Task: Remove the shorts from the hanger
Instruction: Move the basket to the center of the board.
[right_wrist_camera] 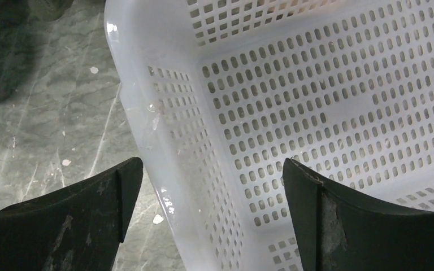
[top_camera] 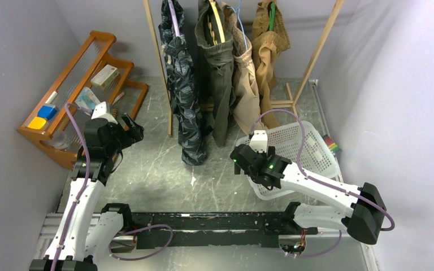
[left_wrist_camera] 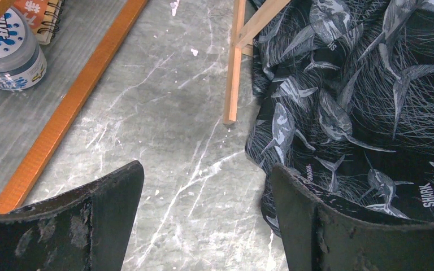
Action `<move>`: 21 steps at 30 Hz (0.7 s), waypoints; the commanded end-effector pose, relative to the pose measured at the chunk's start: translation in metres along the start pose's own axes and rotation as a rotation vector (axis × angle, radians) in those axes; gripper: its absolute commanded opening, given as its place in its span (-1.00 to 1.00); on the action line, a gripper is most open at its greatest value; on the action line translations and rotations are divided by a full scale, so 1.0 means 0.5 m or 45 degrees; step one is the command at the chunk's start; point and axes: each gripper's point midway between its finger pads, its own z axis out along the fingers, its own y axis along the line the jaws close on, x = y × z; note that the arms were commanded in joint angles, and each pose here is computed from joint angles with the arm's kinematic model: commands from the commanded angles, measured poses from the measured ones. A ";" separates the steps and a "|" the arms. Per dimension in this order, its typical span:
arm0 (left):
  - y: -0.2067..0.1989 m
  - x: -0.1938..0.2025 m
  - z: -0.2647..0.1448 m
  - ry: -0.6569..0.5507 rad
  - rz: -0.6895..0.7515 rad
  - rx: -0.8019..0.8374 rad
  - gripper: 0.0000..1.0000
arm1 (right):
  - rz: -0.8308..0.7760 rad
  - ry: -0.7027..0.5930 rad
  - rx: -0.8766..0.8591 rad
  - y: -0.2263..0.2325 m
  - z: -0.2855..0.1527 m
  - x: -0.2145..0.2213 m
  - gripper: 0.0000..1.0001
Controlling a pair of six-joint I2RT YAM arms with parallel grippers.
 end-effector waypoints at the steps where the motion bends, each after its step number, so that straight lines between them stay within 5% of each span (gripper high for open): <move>1: -0.019 -0.030 -0.010 -0.057 0.002 0.041 0.75 | -0.019 -0.028 -0.014 0.014 -0.004 -0.028 0.99; 21: -0.074 -0.051 -0.028 -0.070 0.064 0.214 0.76 | -0.174 -0.387 -1.035 0.263 -0.203 -0.195 1.00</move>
